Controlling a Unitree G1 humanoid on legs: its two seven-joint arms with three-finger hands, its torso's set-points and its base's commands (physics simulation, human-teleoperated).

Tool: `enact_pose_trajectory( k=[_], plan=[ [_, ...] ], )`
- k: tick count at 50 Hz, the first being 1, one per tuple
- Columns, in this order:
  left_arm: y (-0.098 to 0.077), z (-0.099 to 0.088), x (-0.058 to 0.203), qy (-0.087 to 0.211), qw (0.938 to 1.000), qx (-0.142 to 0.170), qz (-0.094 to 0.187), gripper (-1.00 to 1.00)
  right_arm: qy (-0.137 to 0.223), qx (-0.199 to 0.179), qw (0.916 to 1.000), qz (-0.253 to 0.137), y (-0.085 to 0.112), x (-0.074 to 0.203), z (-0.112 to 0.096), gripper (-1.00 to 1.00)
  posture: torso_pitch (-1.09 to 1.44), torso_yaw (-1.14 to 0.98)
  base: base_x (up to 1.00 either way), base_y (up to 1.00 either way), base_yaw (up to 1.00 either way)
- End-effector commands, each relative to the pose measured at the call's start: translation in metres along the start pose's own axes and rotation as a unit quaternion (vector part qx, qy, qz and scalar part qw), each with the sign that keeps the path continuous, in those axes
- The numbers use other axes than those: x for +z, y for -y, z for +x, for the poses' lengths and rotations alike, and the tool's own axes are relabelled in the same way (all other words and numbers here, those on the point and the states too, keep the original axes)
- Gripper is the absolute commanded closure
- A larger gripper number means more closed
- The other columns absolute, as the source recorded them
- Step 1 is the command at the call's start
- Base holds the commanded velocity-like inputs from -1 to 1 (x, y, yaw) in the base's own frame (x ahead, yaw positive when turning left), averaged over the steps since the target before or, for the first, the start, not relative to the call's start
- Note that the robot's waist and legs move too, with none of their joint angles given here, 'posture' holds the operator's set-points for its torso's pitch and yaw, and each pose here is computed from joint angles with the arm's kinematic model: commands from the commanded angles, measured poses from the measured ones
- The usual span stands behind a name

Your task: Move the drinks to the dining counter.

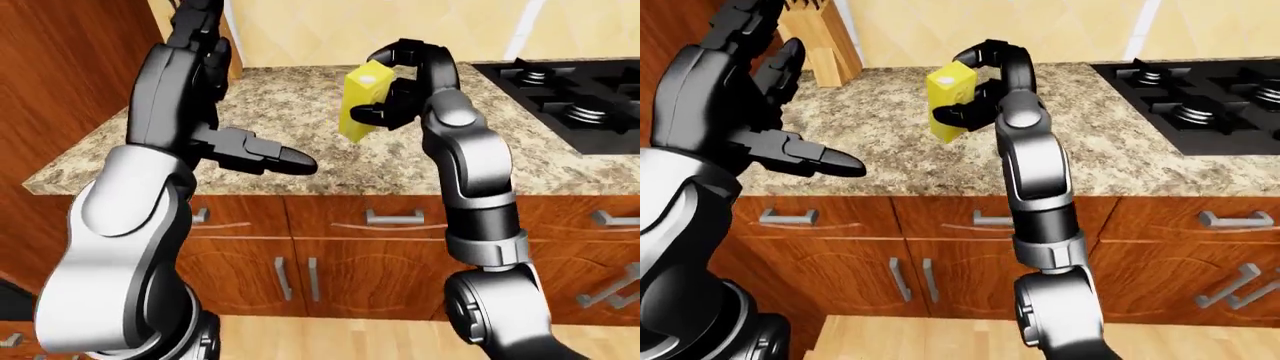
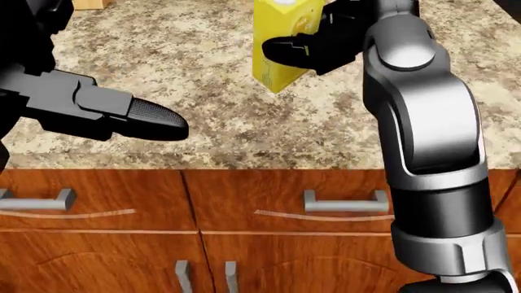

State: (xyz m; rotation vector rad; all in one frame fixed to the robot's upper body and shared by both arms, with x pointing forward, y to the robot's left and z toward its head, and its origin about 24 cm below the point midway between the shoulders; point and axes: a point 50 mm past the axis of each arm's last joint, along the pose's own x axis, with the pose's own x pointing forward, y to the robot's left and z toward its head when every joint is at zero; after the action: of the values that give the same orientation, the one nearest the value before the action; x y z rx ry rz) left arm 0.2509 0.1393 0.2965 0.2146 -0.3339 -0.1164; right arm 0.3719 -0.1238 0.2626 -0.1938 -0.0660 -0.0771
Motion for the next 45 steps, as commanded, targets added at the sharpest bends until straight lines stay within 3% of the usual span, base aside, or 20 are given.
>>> enact_pose_trajectory(
  k=[1, 11, 14, 30, 45],
  plan=[
    [-0.001, -0.001, 0.009, 0.027, 0.9996, 0.004, 0.004, -1.00, 0.050, -0.011, 0.9987, 0.006, 0.005, 0.023, -0.004, 1.00, 0.00, 0.00, -1.00, 0.00, 0.00],
    [-0.001, 0.000, 0.010, 0.028, 0.9996, 0.004, 0.005, -1.00, 0.055, -0.002, 0.9985, 0.007, 0.003, 0.026, -0.008, 1.00, 0.00, 0.00, -1.00, 0.24, 0.00],
    [-0.001, -0.001, 0.011, 0.028, 0.9996, 0.004, 0.005, -1.00, 0.054, 0.004, 0.9982, 0.028, 0.002, 0.030, -0.009, 1.00, 0.00, 0.00, -0.53, 0.00, 1.00],
    [-0.001, -0.001, 0.010, 0.028, 0.9996, 0.004, 0.005, -1.00, 0.071, 0.039, 0.9962, 0.032, -0.005, 0.036, -0.018, 1.00, 0.00, 0.00, -0.01, 0.00, 1.00],
    [-0.001, -0.002, 0.011, 0.028, 0.9996, 0.004, 0.005, -1.00, 0.077, 0.048, 0.9954, 0.030, -0.007, 0.038, -0.019, 1.00, 0.00, 0.00, 0.00, 0.00, 1.00]
  ],
)
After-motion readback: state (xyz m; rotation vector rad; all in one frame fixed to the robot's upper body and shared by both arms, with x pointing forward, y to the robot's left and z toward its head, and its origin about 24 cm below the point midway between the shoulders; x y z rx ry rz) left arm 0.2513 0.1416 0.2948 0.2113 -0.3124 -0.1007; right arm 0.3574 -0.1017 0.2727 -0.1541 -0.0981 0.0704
